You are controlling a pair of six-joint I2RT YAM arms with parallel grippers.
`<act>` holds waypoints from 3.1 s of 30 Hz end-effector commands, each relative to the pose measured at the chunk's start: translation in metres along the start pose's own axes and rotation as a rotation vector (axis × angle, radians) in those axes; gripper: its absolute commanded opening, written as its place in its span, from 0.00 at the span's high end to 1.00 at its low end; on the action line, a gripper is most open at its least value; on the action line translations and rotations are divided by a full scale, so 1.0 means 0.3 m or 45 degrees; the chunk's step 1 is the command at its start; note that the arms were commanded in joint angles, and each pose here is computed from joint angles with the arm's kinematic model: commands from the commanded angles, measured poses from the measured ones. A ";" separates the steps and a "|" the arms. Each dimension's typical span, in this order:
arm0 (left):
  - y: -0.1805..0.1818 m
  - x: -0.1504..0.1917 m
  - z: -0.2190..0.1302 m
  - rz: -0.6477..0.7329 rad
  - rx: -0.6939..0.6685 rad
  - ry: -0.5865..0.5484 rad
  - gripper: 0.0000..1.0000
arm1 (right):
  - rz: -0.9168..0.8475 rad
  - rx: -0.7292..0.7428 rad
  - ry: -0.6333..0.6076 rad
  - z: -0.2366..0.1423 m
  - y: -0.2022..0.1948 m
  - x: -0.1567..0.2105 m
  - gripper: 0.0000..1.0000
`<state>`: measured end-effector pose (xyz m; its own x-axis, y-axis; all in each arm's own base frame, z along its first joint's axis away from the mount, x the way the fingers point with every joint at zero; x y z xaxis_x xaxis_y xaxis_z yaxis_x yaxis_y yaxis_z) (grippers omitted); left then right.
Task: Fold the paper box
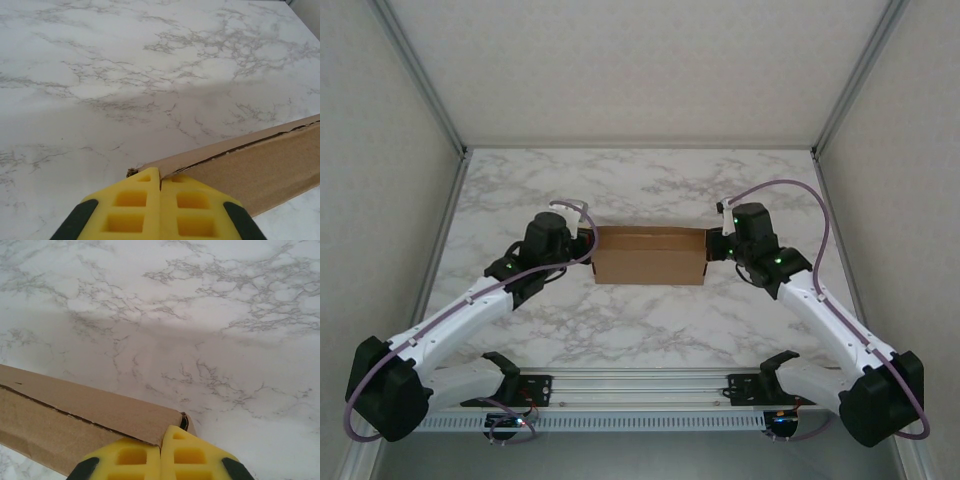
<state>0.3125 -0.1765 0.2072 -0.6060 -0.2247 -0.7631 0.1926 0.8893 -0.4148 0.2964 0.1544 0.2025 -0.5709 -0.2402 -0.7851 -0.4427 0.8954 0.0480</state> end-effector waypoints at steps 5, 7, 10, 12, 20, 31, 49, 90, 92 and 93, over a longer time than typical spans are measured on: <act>0.012 0.087 0.009 0.018 -0.035 0.067 1.00 | 0.044 0.035 -0.049 0.008 0.008 0.059 1.00; 0.016 0.088 0.008 0.012 -0.044 0.054 1.00 | 0.050 0.043 -0.080 0.007 0.006 0.065 1.00; 0.025 0.089 0.004 -0.002 -0.059 0.028 1.00 | 0.031 0.054 -0.103 0.012 0.004 0.084 0.99; 0.030 0.085 -0.002 -0.021 -0.065 0.001 1.00 | 0.017 0.054 -0.100 0.018 0.005 0.092 0.98; 0.053 0.121 -0.011 -0.040 -0.085 -0.036 1.00 | 0.010 0.038 -0.174 -0.015 0.012 0.053 0.88; 0.073 0.196 -0.005 0.051 -0.166 -0.037 1.00 | -0.034 -0.099 -0.208 -0.048 0.073 0.000 0.65; 0.047 0.181 0.000 0.111 -0.168 -0.043 1.00 | 0.071 -0.130 -0.244 -0.169 0.072 -0.170 0.30; -0.010 0.129 -0.037 0.065 -0.113 -0.076 0.65 | 0.358 0.046 0.044 -0.002 -0.031 0.044 0.71; -0.045 0.112 -0.062 0.056 -0.042 -0.077 0.55 | 0.361 0.046 0.032 -0.006 -0.033 0.039 0.71; -0.065 0.107 -0.076 0.058 0.001 -0.071 0.51 | 0.359 0.045 0.029 -0.007 -0.033 0.039 0.71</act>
<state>0.2823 -0.1823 0.1826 -0.5350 -0.2076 -0.8190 0.1535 0.9293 -0.3358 0.2965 0.1487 0.2095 -0.6530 0.0102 -0.7573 -0.2728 0.9296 0.2478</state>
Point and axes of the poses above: each hand's point on the last joint's axis, 136 mm out from that joint toward the fingers, its own z axis out along the fingers, its own y axis along the line the jaws close on, x = y × z, the point moved 1 cm from there along -z, back along the fingers, and after that the axes turned 12 degrees about -z, right-handed, at the moved point
